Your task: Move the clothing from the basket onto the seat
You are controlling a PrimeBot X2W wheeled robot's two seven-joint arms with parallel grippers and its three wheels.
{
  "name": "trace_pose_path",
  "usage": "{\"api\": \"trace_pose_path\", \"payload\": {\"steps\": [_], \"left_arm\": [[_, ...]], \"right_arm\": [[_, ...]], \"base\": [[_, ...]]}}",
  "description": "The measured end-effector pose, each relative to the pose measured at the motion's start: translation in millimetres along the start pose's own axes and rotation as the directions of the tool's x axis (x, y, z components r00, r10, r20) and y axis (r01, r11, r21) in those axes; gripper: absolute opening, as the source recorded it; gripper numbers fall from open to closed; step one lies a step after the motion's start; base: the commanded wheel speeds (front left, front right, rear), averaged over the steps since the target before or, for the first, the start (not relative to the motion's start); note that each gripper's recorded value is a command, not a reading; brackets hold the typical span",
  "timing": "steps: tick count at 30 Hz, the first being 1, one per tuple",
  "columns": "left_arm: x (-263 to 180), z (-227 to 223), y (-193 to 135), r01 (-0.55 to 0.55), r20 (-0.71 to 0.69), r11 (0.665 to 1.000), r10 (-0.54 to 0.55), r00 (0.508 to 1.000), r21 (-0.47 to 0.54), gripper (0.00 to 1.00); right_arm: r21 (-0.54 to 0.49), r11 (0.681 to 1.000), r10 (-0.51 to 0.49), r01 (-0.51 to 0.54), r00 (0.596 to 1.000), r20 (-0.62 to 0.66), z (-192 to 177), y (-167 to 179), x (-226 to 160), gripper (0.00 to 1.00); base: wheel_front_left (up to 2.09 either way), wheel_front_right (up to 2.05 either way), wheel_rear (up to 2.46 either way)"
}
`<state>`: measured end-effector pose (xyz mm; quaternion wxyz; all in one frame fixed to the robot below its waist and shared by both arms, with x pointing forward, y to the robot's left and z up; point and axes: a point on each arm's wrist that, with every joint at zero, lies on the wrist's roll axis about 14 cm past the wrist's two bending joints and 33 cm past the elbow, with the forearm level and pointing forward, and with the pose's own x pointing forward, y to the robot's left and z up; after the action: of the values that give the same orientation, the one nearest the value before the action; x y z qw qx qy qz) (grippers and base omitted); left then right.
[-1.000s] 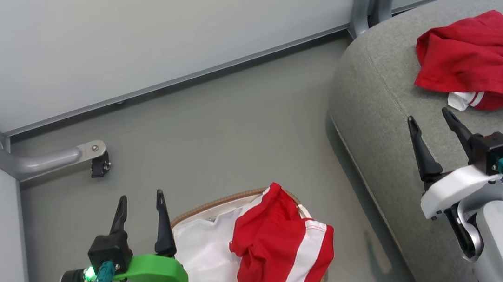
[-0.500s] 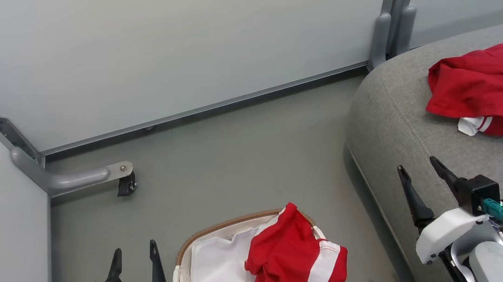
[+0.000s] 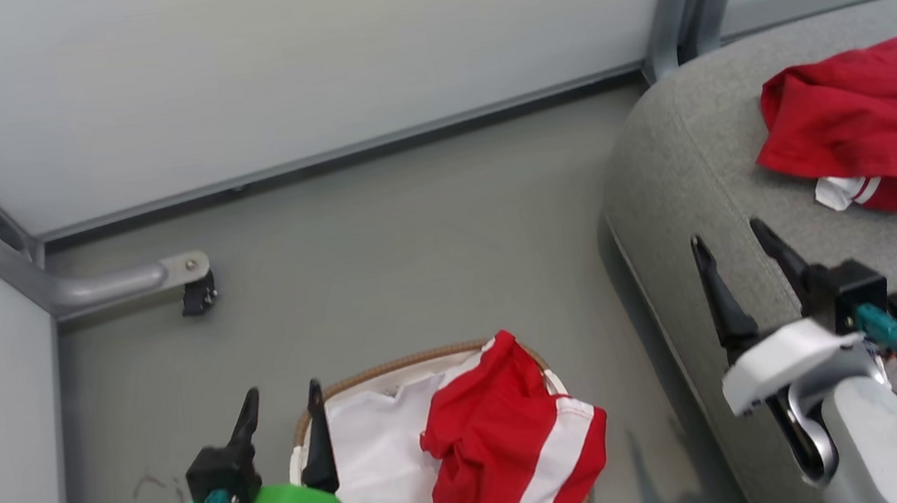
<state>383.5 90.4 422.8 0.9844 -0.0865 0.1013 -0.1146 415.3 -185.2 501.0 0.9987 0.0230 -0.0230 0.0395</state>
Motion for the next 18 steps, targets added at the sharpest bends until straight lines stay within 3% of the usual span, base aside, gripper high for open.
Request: {"api": "trace_pose_path", "payload": {"steps": [10,18], "left_arm": [[59.9,-30.3,-30.0,0.133,-0.098,0.991,-0.134,0.986,-0.018,1.0],[106.0,-85.1,-59.5,0.274,-0.233,0.962,-0.271,0.934,-0.02,1.0]], "right_arm": [[-0.001,1.0,0.029,-0.029,0.997,0.072,15.3,2.5,53.9,1.0],[-0.003,1.0,0.023,-0.023,0.998,0.059,-3.3,-6.1,84.7,1.0]], "base": [[0.0,0.0,0.0],[0.0,0.0,0.0]]}}
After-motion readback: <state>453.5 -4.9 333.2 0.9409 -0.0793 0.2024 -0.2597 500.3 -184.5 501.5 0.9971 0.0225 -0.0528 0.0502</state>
